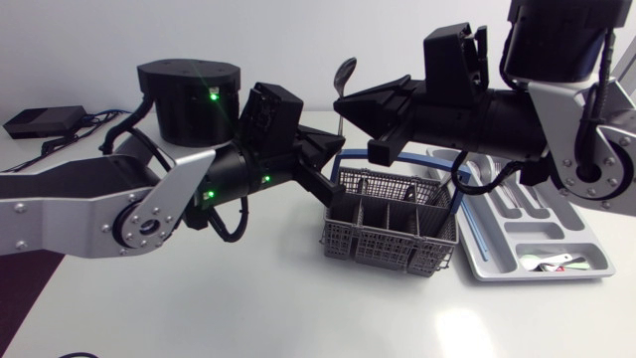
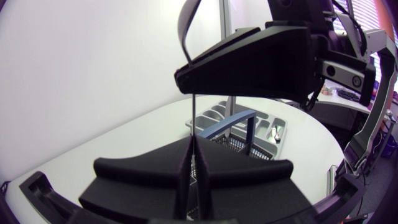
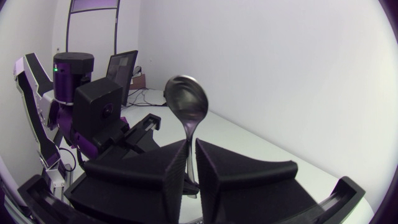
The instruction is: Sort the cutlery from the basket into the organizer compartments.
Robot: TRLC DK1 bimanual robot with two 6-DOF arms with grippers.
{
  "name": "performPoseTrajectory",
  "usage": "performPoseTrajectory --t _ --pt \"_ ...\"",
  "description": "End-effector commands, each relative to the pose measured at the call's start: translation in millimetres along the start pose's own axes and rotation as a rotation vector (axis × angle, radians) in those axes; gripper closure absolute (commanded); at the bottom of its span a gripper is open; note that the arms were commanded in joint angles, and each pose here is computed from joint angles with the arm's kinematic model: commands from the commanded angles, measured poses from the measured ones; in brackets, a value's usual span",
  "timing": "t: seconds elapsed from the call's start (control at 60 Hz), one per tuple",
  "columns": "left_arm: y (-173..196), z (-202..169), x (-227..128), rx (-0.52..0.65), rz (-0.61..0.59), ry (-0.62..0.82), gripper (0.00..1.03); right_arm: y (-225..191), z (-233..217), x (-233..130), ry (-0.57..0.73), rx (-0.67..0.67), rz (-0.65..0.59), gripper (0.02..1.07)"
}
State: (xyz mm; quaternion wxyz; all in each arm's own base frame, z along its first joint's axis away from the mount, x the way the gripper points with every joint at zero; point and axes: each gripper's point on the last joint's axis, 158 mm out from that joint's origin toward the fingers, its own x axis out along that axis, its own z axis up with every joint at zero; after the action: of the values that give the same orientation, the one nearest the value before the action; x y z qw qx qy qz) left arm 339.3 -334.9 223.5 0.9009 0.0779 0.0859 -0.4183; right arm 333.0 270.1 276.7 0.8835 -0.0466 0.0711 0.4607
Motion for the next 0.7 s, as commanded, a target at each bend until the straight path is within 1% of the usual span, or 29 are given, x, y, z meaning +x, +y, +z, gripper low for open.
performPoseTrajectory --t 0.0,0.1,0.133,0.2,0.333,0.35,0.383,0.417,0.433,0.45,0.467,0.483,0.567,0.683 --pt "1 -2 3 -0.025 -0.002 -0.003 1.01 1 -10 0 0.018 -0.001 -0.008 0.94" --pt "1 0 3 -0.029 -0.002 -0.008 1.00 1 -10 0 0.021 -0.001 -0.005 0.94" --pt "1 0 3 -0.029 -0.002 -0.010 0.99 2 -10 0 0.021 -0.001 -0.003 0.96" --pt "1 1 3 -0.030 -0.001 -0.014 0.92 2 -11 0 0.022 -0.002 0.000 0.96" --pt "3 8 0 -0.028 0.003 -0.032 0.57 6 -12 -2 0.029 -0.005 0.012 0.96" --pt "3 8 -1 -0.028 0.003 -0.034 0.52 6 -12 -2 0.030 -0.007 0.014 0.96" --pt "4 10 -1 -0.028 0.005 -0.037 0.36 7 -13 -3 0.037 -0.011 0.018 0.96" --pt "5 11 -3 -0.028 0.008 -0.041 0.24 8 -12 -4 0.034 -0.013 0.020 0.96" --pt "5 11 -3 -0.028 0.008 -0.041 0.19 8 -13 -4 0.035 -0.012 0.022 0.96" --pt "6 12 -3 -0.028 0.010 -0.042 0.17 8 -12 -5 0.034 -0.014 0.024 0.96" --pt "8 13 -4 -0.027 0.015 -0.045 0.10 7 -12 -6 0.036 -0.015 0.024 0.96" --pt "9 14 -4 -0.029 0.016 -0.047 0.06 7 -11 -8 0.034 -0.014 0.024 0.96" --pt "14 16 -9 -0.026 0.028 -0.055 0.05 1 -6 -16 0.034 -0.013 0.028 0.96" --pt "27 22 -19 -0.023 0.061 -0.069 0.05 -13 1 -39 0.044 -0.019 0.054 0.96"
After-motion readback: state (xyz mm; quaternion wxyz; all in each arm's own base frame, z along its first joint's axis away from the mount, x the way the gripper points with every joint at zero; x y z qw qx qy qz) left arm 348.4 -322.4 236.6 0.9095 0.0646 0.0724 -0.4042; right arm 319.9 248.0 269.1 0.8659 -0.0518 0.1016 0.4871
